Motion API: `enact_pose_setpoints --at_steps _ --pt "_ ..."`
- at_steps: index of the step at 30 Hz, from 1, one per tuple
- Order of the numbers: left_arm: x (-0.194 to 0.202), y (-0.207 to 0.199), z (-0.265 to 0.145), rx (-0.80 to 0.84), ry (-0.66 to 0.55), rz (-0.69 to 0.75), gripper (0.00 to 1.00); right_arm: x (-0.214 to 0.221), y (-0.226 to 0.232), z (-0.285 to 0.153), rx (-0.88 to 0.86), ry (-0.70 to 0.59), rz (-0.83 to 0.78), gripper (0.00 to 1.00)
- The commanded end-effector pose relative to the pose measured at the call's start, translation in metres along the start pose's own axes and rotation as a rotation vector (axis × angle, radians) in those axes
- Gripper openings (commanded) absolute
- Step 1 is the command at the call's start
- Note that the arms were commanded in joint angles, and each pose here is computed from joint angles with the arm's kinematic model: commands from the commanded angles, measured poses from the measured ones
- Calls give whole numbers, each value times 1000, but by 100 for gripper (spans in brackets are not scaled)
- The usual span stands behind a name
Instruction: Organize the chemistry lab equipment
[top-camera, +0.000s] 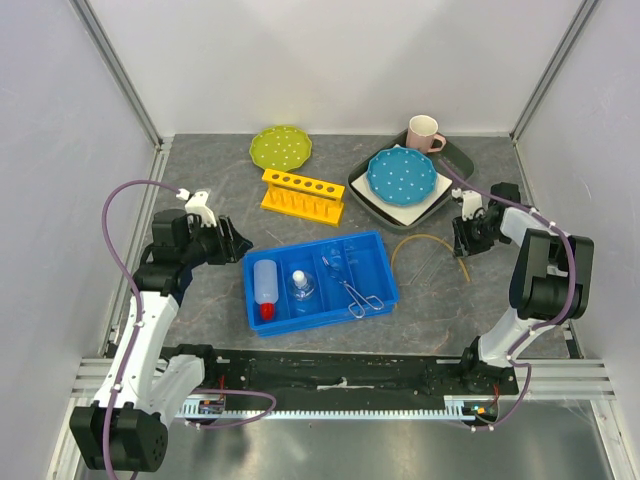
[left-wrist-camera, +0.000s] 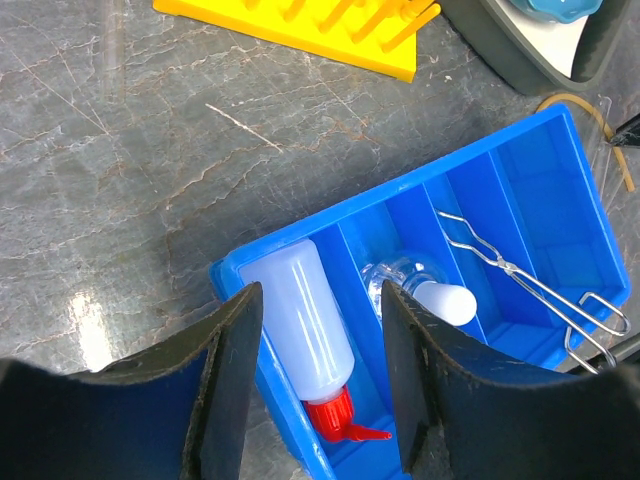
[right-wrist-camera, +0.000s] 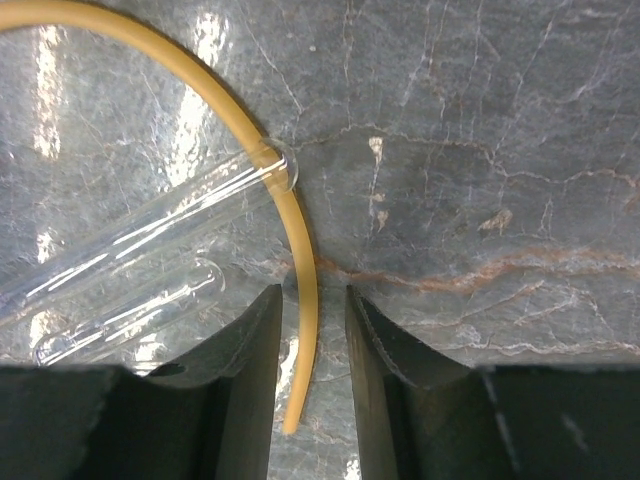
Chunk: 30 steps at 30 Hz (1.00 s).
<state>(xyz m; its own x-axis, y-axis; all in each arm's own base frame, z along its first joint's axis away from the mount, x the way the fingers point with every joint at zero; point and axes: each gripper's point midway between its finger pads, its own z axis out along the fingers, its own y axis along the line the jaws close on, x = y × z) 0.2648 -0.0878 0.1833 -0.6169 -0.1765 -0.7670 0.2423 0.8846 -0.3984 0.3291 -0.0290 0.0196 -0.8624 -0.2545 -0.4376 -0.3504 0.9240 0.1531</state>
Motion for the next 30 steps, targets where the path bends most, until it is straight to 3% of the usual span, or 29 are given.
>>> enact_pose_setpoints --at_steps 1,5,10,21,30 --pt "-8 -5 -1 29 -36 39 58 4 -1 7 9 3 10 38" --pt "-8 -6 -1 34 -38 40 58 4 -4 10 24 4 5 35" --pt "-8 -6 -1 34 -37 38 58 1 -9 13 46 -3 0 20" --pt "-6 -5 -1 32 -33 36 58 -25 -19 11 74 -79 -20 6" --pt "-6 -5 -2 29 -33 33 57 -55 -34 7 132 -176 -10 1"
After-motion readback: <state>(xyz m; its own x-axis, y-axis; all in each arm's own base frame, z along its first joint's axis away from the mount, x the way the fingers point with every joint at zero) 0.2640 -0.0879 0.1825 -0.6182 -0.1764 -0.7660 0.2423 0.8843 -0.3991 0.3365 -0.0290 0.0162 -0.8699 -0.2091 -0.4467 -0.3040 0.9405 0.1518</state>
